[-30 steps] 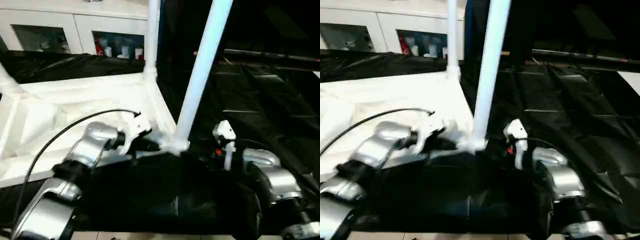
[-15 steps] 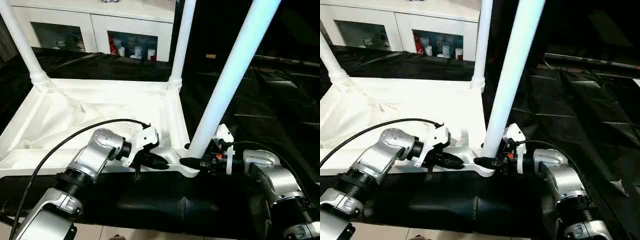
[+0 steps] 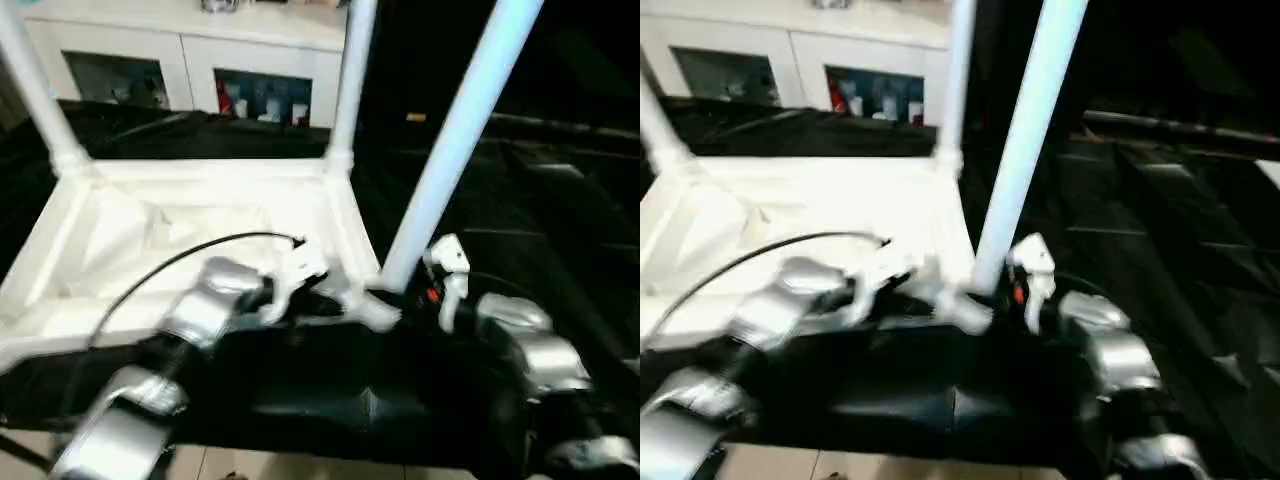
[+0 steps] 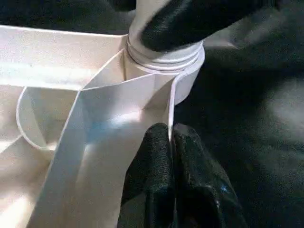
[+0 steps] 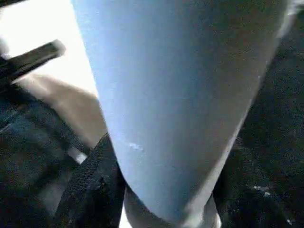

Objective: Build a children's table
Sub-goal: Rotate leg to tighten

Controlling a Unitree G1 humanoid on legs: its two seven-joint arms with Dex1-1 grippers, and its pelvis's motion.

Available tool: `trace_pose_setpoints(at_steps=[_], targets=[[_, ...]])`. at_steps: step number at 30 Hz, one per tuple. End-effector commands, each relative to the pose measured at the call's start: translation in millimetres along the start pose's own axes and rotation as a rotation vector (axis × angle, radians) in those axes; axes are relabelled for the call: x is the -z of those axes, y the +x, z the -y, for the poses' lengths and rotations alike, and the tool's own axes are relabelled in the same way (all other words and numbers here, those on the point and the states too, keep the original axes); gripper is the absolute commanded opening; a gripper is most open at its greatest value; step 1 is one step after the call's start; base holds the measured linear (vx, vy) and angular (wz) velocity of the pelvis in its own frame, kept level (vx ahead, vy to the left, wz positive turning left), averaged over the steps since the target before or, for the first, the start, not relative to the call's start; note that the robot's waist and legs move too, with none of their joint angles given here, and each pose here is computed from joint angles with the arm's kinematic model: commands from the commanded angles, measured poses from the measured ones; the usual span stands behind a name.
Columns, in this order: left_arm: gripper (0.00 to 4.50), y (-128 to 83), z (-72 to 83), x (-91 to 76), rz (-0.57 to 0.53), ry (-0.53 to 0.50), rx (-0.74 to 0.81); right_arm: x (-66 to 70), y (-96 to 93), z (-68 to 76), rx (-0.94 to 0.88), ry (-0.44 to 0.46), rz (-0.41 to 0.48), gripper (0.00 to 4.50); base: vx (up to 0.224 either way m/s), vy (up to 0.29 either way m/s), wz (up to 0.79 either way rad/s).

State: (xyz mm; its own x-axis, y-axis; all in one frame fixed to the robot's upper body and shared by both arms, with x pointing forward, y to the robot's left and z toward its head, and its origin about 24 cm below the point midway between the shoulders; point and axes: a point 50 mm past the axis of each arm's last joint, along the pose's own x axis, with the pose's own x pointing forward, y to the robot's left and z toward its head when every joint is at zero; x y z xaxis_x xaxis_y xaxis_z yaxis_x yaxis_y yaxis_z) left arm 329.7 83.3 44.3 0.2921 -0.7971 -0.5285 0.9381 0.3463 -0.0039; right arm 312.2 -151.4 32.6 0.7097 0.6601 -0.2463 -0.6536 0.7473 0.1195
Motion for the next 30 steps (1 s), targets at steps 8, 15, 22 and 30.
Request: trace_pose_setpoints(at_steps=[8, 15, 22, 30], targets=[[0.0, 27, -10.8, 3.8, -0.069, -0.088, -0.315, 28.5, 34.2, -17.9, 0.348, 0.165, -0.078, 1.96, 0.0, 0.0, 0.0], [0.0, 31, -8.4, 4.5, -0.062, -0.065, -0.274, 12.6, 46.1, -34.8, 0.204, 0.17, 0.034, 2.51, 0.0, 0.0, 0.0], [0.0, 25, 0.0, 8.6, -0.046, -0.015, -0.07, -1.2, 27.0, -26.7, -0.035, 0.097, 0.06, 3.07, 0.0, 0.0, 0.0], [0.0, 1, 11.2, 21.7, -0.087, 0.038, 0.212, -10.2, -11.1, -12.4, -0.299, -0.014, 0.002, 3.07, 0.0, 0.0, 0.0]])
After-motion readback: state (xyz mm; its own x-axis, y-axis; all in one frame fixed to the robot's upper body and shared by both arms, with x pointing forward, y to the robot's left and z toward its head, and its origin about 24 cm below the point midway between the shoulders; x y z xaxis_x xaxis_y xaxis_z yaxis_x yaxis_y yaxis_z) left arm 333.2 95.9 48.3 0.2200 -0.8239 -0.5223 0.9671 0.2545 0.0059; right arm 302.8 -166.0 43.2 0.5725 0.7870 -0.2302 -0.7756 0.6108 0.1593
